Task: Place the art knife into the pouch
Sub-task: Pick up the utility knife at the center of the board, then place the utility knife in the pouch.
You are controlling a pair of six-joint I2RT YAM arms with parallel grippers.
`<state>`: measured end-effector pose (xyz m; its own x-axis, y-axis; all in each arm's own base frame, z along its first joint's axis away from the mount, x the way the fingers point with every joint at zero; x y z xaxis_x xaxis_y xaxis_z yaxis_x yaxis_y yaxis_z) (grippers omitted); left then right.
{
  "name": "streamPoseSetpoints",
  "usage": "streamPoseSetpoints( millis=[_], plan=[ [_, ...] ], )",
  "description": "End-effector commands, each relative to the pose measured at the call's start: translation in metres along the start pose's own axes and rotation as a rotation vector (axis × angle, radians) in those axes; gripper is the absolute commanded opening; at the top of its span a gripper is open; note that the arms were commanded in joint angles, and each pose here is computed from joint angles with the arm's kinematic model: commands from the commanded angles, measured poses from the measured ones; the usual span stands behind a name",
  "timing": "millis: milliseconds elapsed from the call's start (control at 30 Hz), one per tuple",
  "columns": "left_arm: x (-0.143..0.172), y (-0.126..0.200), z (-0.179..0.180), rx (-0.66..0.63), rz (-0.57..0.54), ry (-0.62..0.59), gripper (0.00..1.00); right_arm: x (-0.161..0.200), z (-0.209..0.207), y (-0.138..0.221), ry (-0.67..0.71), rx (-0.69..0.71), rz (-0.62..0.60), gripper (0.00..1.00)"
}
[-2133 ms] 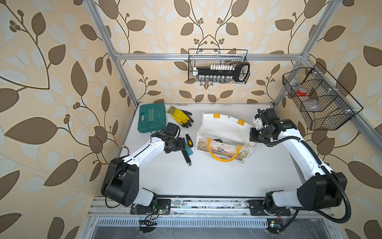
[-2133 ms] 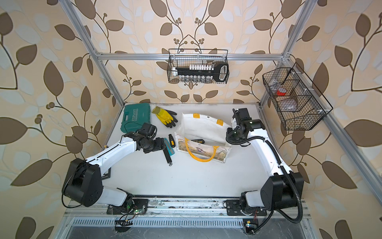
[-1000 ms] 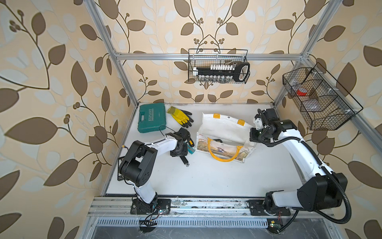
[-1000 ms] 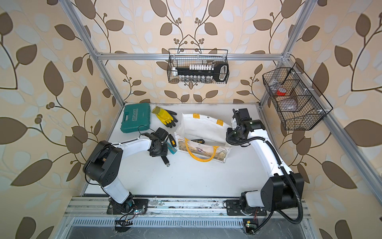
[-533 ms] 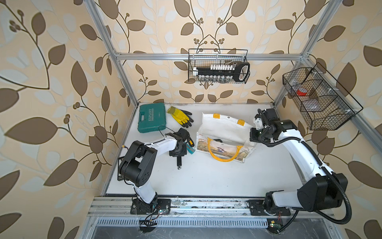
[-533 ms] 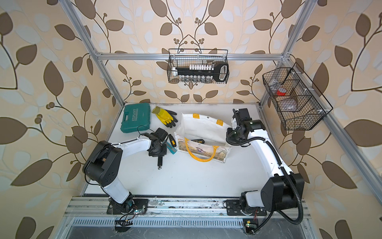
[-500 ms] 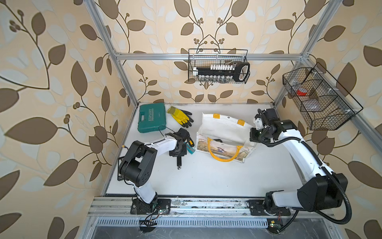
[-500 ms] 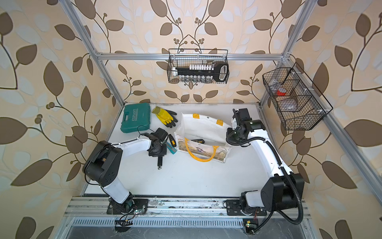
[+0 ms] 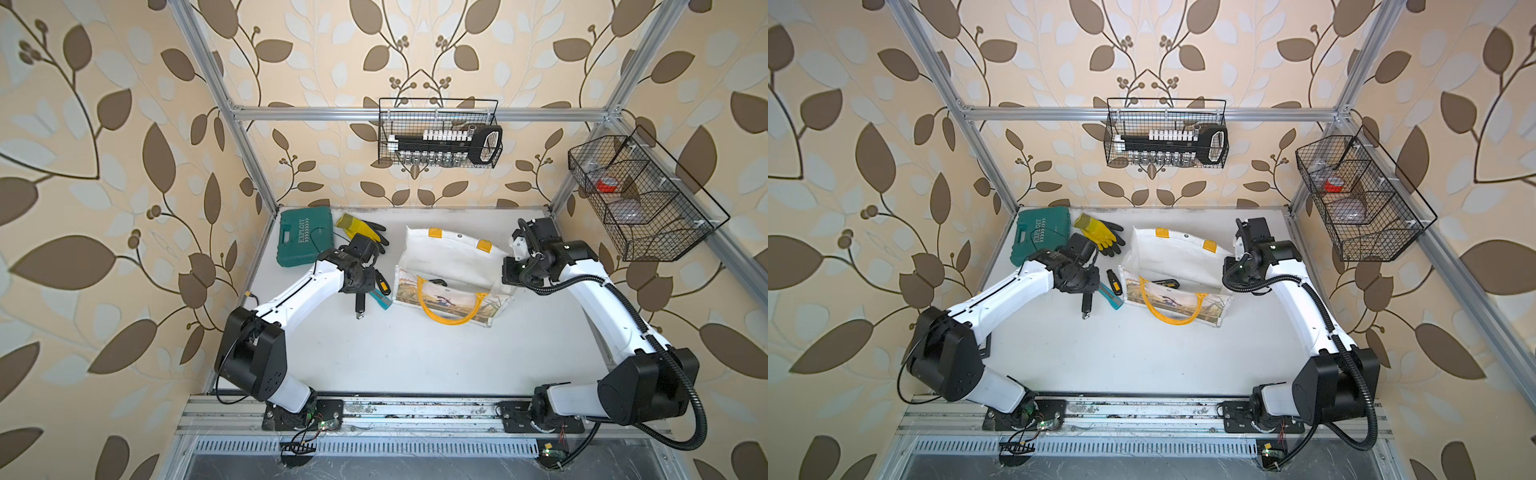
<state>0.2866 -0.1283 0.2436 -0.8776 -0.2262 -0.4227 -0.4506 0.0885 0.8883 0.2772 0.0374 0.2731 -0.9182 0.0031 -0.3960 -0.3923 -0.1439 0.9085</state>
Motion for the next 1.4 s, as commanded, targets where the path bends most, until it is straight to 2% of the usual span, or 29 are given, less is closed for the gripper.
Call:
streamPoseSetpoints(
  millis=[0,200,300,367,500,600,833,1167,1367],
  plan=[
    [-0.011,0.057,-0.013,0.075,-0.119,-0.069,0.18,0.003,-0.002,-0.001,0.01,0.004,-0.004,0.0],
    [-0.035,0.131,-0.052,0.296,-0.302,-0.115,0.18,0.004,-0.002,0.0,0.006,0.004,-0.005,0.0],
    [-0.041,0.151,-0.079,0.457,-0.355,-0.142,0.18,0.004,-0.002,0.0,0.006,0.003,-0.007,0.0],
    [-0.042,0.159,-0.097,0.507,-0.377,-0.172,0.18,0.005,-0.001,-0.001,0.006,0.002,-0.003,0.0],
    [-0.04,0.155,-0.143,0.575,-0.352,-0.234,0.18,0.005,-0.001,-0.002,0.001,-0.006,-0.006,0.0],
    [-0.03,0.153,-0.173,0.632,-0.377,-0.274,0.18,0.005,0.0,-0.003,-0.001,-0.013,-0.004,0.0],
    [-0.007,0.119,-0.231,0.692,-0.293,-0.361,0.18,0.004,0.003,-0.001,0.01,-0.017,-0.009,0.0],
    [0.023,0.07,-0.267,0.714,-0.162,-0.448,0.17,0.004,0.005,0.003,0.017,-0.017,-0.014,0.0],
    [0.038,0.038,-0.259,0.608,-0.084,-0.498,0.17,0.002,0.006,0.006,0.014,-0.024,-0.023,0.0]
  ],
)
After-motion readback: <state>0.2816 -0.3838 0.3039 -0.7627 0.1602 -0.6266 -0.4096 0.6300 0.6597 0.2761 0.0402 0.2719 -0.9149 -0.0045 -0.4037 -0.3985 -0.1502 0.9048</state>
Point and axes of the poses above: each gripper's point midway between its finger pads, its own y axis back along the fingers, its own z axis along the line the jaws close on, x = y × z, the point moved 10 cm from there along y, back along the fingers, and after that the axes turned 9 degrees about y, right-handed, at the moved point
